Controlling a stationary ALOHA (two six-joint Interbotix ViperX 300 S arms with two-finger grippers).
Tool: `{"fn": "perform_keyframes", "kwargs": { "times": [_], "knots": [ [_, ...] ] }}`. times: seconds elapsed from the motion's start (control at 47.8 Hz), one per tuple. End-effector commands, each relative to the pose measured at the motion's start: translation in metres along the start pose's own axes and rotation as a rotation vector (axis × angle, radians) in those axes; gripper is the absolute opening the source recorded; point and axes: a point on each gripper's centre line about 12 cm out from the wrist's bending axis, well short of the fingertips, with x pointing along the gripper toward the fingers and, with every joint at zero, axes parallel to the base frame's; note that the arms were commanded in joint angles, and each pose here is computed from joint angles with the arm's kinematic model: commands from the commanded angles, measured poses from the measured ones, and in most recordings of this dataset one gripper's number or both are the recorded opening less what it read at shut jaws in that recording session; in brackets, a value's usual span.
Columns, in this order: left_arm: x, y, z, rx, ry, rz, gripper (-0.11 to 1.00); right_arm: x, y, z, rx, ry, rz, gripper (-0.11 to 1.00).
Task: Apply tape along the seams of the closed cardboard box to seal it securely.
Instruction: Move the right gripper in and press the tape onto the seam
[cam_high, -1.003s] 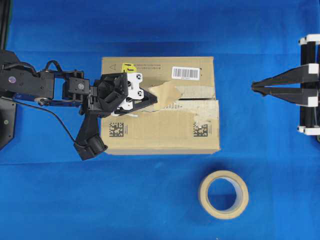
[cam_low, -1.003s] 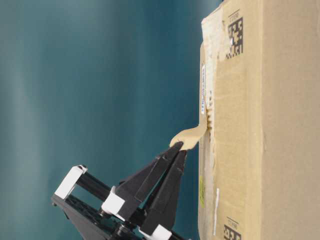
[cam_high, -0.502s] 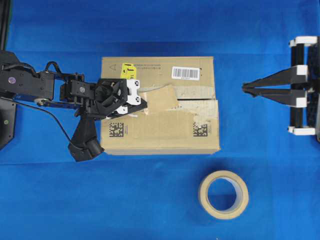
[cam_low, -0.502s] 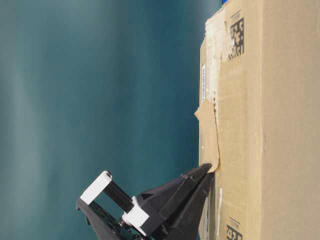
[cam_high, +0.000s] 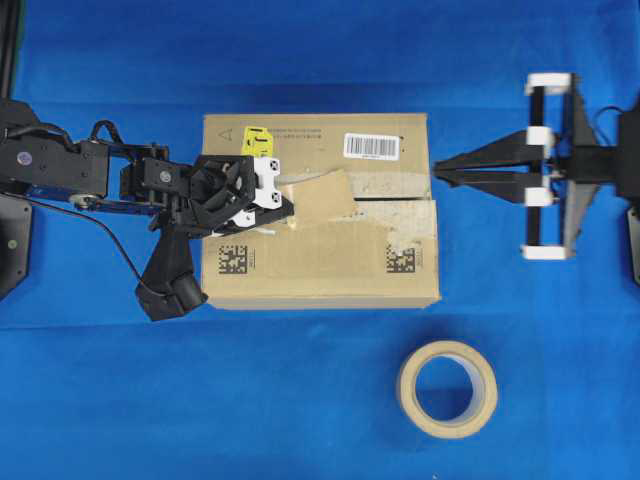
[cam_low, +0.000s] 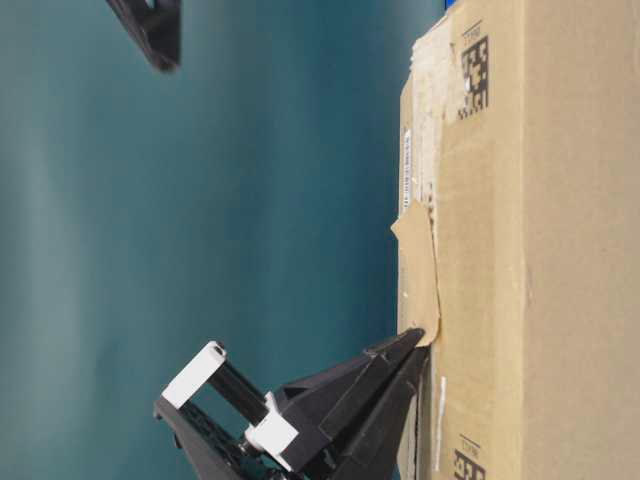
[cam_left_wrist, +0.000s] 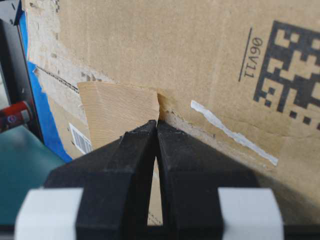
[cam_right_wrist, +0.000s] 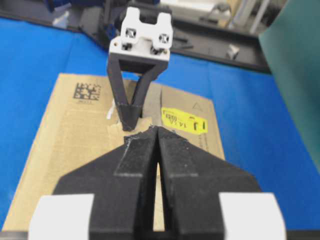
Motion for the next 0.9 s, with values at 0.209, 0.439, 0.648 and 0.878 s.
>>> {"fn": "perform_keyframes", "kwargs": {
  "times": [0.209, 0.439, 0.648, 0.878],
  "knots": [
    [-0.004, 0.012, -0.002, -0.009, 0.004, 0.035, 0.0, 0.046, -0.002, 0.006, 0.033, 0.027, -0.008, 0.52],
    [-0.004, 0.011, -0.002, -0.012, 0.004, 0.038, 0.0, 0.073, -0.002, 0.002, 0.033, 0.068, -0.008, 0.52],
    [-0.004, 0.014, -0.002, -0.012, 0.004, 0.051, 0.0, 0.094, -0.002, -0.014, 0.053, 0.122, -0.012, 0.53],
    [-0.004, 0.014, -0.002, -0.01, 0.004, 0.054, 0.0, 0.113, -0.003, -0.042, 0.061, 0.205, -0.02, 0.53]
  ]
}}
